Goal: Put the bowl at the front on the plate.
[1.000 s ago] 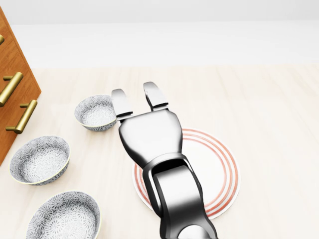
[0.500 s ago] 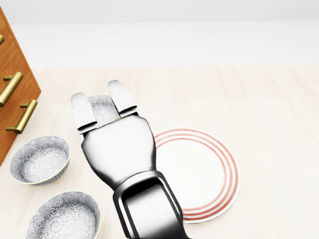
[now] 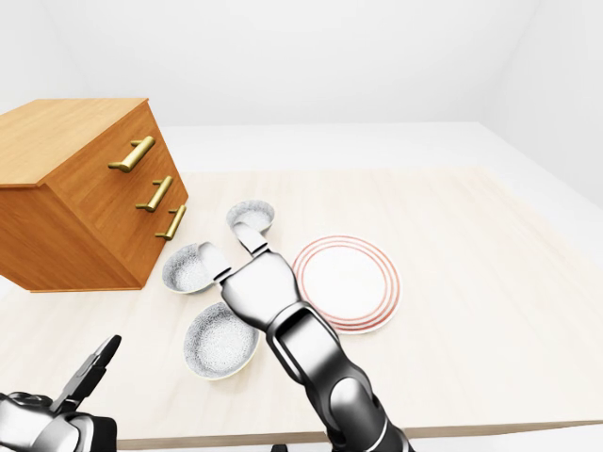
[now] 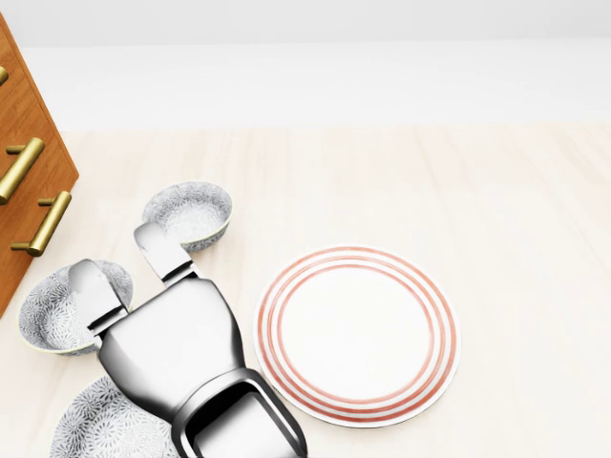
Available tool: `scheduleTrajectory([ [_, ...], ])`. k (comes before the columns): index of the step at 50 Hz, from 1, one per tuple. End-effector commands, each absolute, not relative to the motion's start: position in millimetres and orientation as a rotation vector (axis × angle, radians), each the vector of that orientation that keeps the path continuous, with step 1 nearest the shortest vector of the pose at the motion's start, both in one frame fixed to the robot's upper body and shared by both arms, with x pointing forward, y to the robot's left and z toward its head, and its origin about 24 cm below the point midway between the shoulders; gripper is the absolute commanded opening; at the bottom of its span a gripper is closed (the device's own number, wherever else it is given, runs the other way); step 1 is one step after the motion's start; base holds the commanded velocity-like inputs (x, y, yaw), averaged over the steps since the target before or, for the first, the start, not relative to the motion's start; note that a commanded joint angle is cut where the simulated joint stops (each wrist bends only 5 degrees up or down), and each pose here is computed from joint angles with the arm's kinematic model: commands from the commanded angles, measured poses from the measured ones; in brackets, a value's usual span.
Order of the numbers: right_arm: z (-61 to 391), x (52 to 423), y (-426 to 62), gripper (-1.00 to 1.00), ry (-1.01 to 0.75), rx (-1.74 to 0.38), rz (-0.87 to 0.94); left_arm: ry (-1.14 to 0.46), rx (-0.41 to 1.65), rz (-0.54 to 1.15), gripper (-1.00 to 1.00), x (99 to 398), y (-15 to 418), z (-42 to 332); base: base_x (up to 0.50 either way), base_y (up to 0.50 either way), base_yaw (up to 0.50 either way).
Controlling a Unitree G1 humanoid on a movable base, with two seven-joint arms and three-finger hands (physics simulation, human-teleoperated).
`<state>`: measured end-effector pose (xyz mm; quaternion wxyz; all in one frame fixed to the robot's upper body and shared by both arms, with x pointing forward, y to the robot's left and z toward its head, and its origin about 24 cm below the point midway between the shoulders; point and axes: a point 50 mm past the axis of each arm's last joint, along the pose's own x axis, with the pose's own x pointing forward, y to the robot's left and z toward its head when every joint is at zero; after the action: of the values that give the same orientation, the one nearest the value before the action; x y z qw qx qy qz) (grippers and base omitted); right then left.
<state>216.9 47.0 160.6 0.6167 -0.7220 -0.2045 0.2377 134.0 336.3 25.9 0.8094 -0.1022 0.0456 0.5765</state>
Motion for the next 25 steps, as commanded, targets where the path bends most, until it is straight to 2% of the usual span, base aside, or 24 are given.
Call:
scheduleTrajectory([
  [1, 140.4, 205.6, 52.8, 1.00, -0.456, -1.662, 0.651, 0.096, -0.217, 1.230, 1.00, 133.9, 336.1, 26.4, 0.00, 0.00, 0.00],
  [2, 136.9, 206.2, 51.7, 1.00, -0.440, -1.734, 0.625, 0.094, -0.216, 1.231, 1.00, 133.7, 336.2, 26.8, 0.00, 0.00, 0.00],
  [10, 117.3, 190.9, 58.0, 1.00, -0.426, -1.684, 0.754, 0.093, -0.217, 1.233, 1.00, 133.6, 336.2, 26.9, 0.00, 0.00, 0.00],
  [15, 131.4, 194.5, 55.3, 1.00, -0.428, -1.643, 0.685, 0.093, -0.216, 1.234, 1.00, 133.1, 336.4, 26.9, 0.00, 0.00, 0.00],
  [25, 131.6, 194.5, 55.1, 1.00, -0.428, -1.641, 0.682, 0.092, -0.216, 1.235, 1.00, 133.0, 336.4, 27.0, 0.00, 0.00, 0.00],
])
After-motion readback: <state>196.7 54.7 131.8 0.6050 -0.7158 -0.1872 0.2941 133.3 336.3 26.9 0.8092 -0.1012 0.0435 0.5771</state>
